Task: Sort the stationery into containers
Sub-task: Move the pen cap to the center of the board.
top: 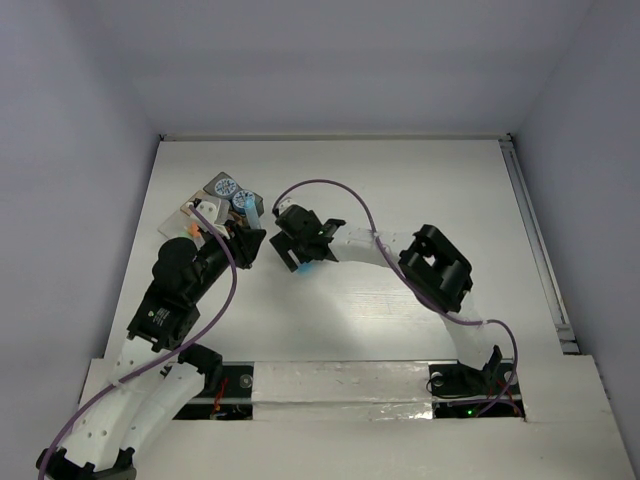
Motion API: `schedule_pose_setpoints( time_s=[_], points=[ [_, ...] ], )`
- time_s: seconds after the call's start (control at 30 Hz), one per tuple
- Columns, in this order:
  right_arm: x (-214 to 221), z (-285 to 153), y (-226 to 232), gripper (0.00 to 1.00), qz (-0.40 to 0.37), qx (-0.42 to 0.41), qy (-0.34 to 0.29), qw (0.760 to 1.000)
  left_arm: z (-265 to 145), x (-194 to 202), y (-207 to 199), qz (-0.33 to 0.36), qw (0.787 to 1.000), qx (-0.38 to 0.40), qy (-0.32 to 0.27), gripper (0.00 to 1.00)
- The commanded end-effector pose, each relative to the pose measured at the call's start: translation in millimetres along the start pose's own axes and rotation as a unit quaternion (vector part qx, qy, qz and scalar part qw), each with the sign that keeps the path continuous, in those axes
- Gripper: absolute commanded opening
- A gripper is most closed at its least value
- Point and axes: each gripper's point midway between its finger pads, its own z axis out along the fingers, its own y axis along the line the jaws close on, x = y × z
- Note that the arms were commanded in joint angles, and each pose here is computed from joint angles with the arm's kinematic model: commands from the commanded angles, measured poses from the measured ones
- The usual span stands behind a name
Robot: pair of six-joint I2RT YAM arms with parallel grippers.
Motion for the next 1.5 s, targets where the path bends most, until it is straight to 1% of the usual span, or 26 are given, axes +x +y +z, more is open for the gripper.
schedule_pose_setpoints(
  time_s=[0.0,0.13,0.4,0.53,0.6,0.7,0.77,0.83,0.97,1.03,1.07,1.13,1.17,1.23,1.27,1.33,1.47],
  points=[
    [-4,-13,-3,0.91,0.010,0.007,-0.013,1.000,-2,-26,-11,0.006,0.999,0.020,-0.036,0.00],
    [3,-27,0,0.91,0.006,-0.004,-0.013,1.000,-1,-25,-11,0.006,0.999,0.021,-0.035,0.00],
    [17,-40,10,0.92,-0.004,-0.031,-0.002,1.000,-1,-25,-12,0.006,0.999,0.021,-0.034,0.00],
    [28,-45,7,0.92,-0.006,-0.031,0.009,0.999,0,-24,-12,0.005,0.999,0.022,-0.034,0.00],
    [27,-50,9,0.92,-0.006,-0.043,0.005,0.999,0,-25,-12,0.005,0.999,0.024,-0.034,0.00],
    [31,-54,5,0.91,-0.005,-0.035,0.010,0.999,-1,-24,-12,0.005,0.999,0.024,-0.034,0.00],
    [21,-67,3,0.89,0.004,-0.039,-0.010,0.999,0,-24,-12,0.004,0.999,0.024,-0.032,0.00],
    [18,-70,3,0.89,0.006,-0.041,-0.013,0.999,0,-23,-13,0.005,0.999,0.025,-0.032,0.00],
    [19,-72,4,0.87,0.006,-0.043,-0.007,0.999,0,-23,-12,0.005,0.999,0.025,-0.031,0.00],
    [19,-77,10,0.84,0.017,-0.065,-0.010,0.998,0,-23,-12,0.005,0.999,0.025,-0.031,0.00],
    [9,-86,22,0.83,0.034,-0.100,-0.028,0.994,0,-23,-12,0.004,0.999,0.025,-0.031,0.00],
    [6,-93,34,0.80,0.055,-0.136,-0.035,0.989,0,-23,-13,0.004,0.999,0.026,-0.031,0.00],
    [-1,-99,46,0.78,0.065,-0.172,-0.047,0.982,0,-23,-13,0.004,0.999,0.026,-0.031,0.00],
    [4,-103,61,0.75,0.089,-0.212,-0.038,0.972,0,-23,-13,0.004,0.999,0.025,-0.031,0.00],
    [0,-106,72,0.74,0.102,-0.241,-0.043,0.964,0,-23,-13,0.004,0.999,0.026,-0.032,0.00],
    [6,-104,79,0.72,0.110,-0.259,-0.037,0.959,-1,-24,-13,0.003,0.999,0.026,-0.032,0.00],
    [23,-92,84,0.74,0.113,-0.263,-0.008,0.958,-1,-24,-13,0.004,0.999,0.025,-0.034,0.00]
  ],
)
